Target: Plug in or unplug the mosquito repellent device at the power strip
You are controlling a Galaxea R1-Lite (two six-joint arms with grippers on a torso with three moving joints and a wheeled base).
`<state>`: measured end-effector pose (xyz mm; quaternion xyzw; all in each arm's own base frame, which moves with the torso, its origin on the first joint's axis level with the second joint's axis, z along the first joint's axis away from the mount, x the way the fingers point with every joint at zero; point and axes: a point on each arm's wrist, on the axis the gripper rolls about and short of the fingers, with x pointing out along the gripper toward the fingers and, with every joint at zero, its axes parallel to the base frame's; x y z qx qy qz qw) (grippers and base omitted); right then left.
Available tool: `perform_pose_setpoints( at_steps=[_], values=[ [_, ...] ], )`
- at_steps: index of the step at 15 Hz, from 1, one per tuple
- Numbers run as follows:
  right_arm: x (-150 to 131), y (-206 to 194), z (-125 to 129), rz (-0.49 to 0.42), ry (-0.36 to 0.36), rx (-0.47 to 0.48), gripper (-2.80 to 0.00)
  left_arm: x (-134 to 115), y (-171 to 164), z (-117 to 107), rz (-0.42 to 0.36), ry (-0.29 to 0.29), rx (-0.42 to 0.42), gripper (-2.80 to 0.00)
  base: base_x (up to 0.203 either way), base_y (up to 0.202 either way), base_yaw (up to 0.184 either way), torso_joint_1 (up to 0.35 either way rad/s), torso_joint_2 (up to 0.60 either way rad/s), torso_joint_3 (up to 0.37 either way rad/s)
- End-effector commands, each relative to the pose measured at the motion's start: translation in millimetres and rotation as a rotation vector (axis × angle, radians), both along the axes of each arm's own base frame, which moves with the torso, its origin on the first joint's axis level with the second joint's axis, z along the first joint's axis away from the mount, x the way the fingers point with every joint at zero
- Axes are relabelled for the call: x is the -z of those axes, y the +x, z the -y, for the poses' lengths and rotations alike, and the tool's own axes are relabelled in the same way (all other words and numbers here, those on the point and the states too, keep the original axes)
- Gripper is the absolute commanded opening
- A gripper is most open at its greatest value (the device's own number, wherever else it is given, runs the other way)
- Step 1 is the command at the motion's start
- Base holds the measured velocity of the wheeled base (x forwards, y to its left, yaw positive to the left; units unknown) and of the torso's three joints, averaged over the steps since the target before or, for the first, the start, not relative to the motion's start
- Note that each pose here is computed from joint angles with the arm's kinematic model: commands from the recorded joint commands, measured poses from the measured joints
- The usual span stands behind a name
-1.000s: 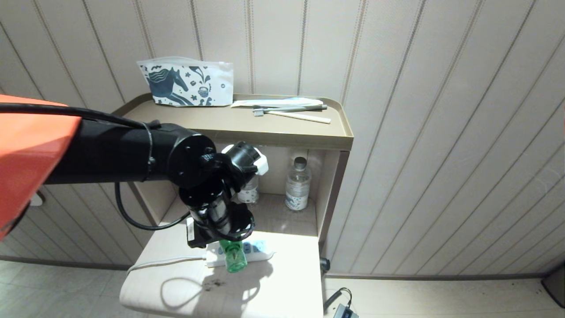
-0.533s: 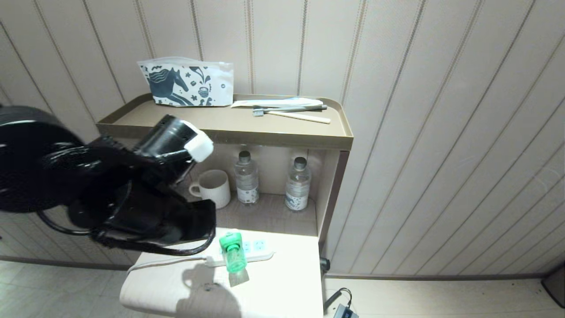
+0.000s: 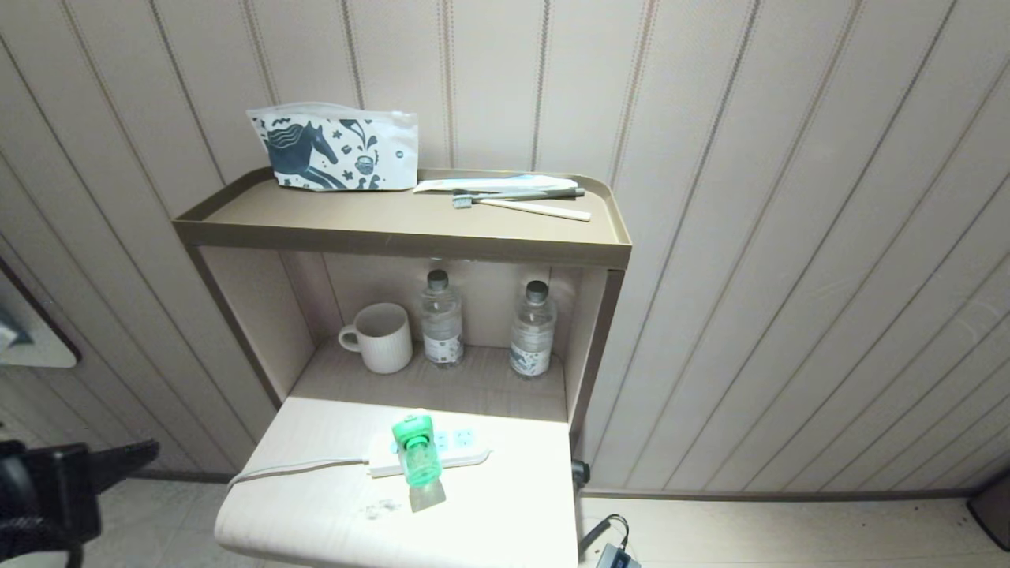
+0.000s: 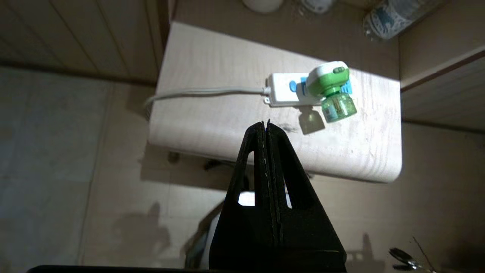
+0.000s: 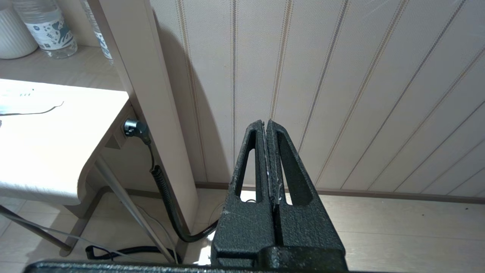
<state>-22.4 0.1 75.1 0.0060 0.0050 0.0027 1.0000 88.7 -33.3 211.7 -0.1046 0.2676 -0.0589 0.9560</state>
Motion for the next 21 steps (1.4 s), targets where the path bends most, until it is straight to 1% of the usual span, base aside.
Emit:
perform_pose_setpoints(
  at_steps=[1, 2, 3, 5, 6, 7, 8, 9, 11, 12, 13, 14, 15, 16, 18, 19, 20, 21],
  values=[
    [0, 0, 0, -0.001, 0.0, -0.001, -2.8, 9, -51, -25, 0.194, -0.018, -0.036, -2.8, 0.0, 0.0, 0.0, 0.0, 0.0, 0.0],
    [0, 0, 0, -0.004, -0.001, -0.001, -2.8, 22, -65, -30, 0.243, 0.01, -0.051, -2.8, 0.0, 0.0, 0.0, 0.0, 0.0, 0.0],
    [0, 0, 0, -0.004, -0.001, -0.002, -2.8, 37, -73, -32, 0.261, 0.056, -0.054, -2.8, 0.0, 0.0, 0.0, 0.0, 0.0, 0.0],
    [0, 0, 0, -0.001, -0.001, -0.001, -2.8, 63, -82, -34, 0.262, 0.145, -0.045, -2.8, 0.0, 0.0, 0.0, 0.0, 0.0, 0.0],
    [0, 0, 0, -0.001, -0.001, -0.002, -2.8, 72, -84, -34, 0.27, 0.175, -0.056, -2.8, 0.0, 0.0, 0.0, 0.0, 0.0, 0.0],
    [0, 0, 0, -0.002, 0.0, -0.001, -2.8, 77, -87, -35, 0.3, 0.197, -0.068, -2.8, 0.0, 0.0, 0.0, 0.0, 0.0, 0.0],
    [0, 0, 0, -0.001, -0.001, -0.001, -2.8, 85, -93, -35, 0.335, 0.232, -0.083, -2.8, 0.0, 0.0, 0.0, 0.0, 0.0, 0.0],
    [0, 0, 0, -0.001, 0.0, -0.001, -2.8, 95, -99, -35, 0.367, 0.273, -0.093, -2.8, 0.0, 0.0, 0.0, 0.0, 0.0, 0.0],
    [0, 0, 0, -0.001, 0.0, -0.002, -2.8, 117, -109, -35, 0.424, 0.324, -0.106, -2.8, 0.0, 0.0, 0.0, 0.0, 0.0, 0.0],
    [0, 0, 0, -0.001, -0.001, -0.001, -2.8, 123, -114, -35, 0.478, 0.334, -0.118, -2.8, 0.0, 0.0, 0.0, 0.0, 0.0, 0.0],
    [0, 0, 0, -0.001, 0.0, -0.001, -2.8, 127, -116, -35, 0.511, 0.346, -0.127, -2.8, 0.0, 0.0, 0.0, 0.0, 0.0, 0.0],
    [0, 0, 0, -0.001, -0.001, -0.001, -2.8, 126, -115, -35, 0.566, 0.349, -0.14, -2.8, 0.0, 0.0, 0.0, 0.0, 0.0, 0.0],
    [0, 0, 0, -0.001, 0.0, -0.002, -2.8, 126, -114, -35, 0.598, 0.34, -0.147, -2.8, 0.0, 0.0, 0.0, 0.0, 0.0, 0.0],
    [0, 0, 0, -0.001, 0.0, -0.002, -2.8, 127, -112, -34, 0.619, 0.312, -0.133, -2.8, 0.0, 0.0, 0.0, 0.0, 0.0, 0.0],
    [0, 0, 0, -0.001, -0.001, -0.001, -2.8, 128, -112, -34, 0.627, 0.218, -0.135, -2.8, 0.0, 0.0, 0.0, 0.0, 0.0, 0.0],
    [0, 0, 0, -0.001, 0.0, -0.002, -2.8, 128, -112, -34, 0.626, 0.204, -0.139, -2.8, 0.0, 0.0, 0.0, 0.0, 0.0, 0.0],
    [0, 0, 0, -0.001, -0.001, -0.002, -2.8, 128, -112, -34, 0.623, 0.209, -0.138, -2.8, 0.0, 0.0, 0.0, 0.0, 0.0, 0.0],
    [0, 0, 0, -0.001, 0.0, -0.002, -2.8, 128, -112, -34, 0.622, 0.229, -0.132, -2.8, 0.0, 0.0, 0.0, 0.0, 0.0, 0.0]
  ],
)
